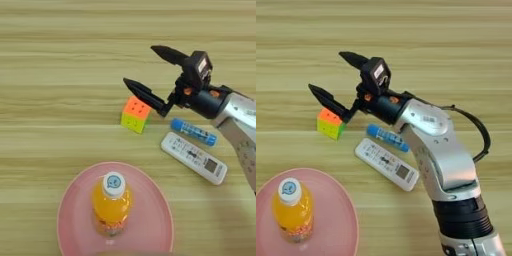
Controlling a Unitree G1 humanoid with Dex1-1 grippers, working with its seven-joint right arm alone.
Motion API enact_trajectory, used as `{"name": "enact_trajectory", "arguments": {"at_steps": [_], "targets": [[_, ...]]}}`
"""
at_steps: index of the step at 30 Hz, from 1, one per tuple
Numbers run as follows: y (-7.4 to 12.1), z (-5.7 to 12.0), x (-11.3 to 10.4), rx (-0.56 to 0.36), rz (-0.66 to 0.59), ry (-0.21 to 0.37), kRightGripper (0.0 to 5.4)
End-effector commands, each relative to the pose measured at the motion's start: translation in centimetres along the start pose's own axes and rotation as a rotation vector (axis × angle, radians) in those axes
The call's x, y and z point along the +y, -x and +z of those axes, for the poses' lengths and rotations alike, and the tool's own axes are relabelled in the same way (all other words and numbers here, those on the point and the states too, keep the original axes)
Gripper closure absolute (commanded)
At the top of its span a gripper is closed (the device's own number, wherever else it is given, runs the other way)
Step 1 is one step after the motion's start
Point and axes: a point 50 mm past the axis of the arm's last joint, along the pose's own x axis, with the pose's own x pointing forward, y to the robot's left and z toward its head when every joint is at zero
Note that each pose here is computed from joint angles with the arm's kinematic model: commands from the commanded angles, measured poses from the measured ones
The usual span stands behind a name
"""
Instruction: Move the objects on the table
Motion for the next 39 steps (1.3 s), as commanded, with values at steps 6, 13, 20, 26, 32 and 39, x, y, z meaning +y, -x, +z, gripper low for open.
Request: {"name": "enact_trajectory", "arguments": {"at_steps": [6, 13, 20, 26, 32, 39], "targets": [[-1.1, -0.8, -1.7, 0.069, -0.113, 0.038, 0.02], [-1.2, -3.3, -1.4, 0.187, -0.097, 0.008, 0.02], [-1.0, -4.9, -1.3, 0.271, -0.082, -0.003, 0.02], [-1.0, -5.9, -1.6, 0.33, -0.1, 0.026, 0.02], [-1.0, -7.0, -1.4, 0.39, -0.091, 0.024, 0.02], [-1.1, -7.7, -1.3, 0.398, -0.084, 0.017, 0.02]]}}
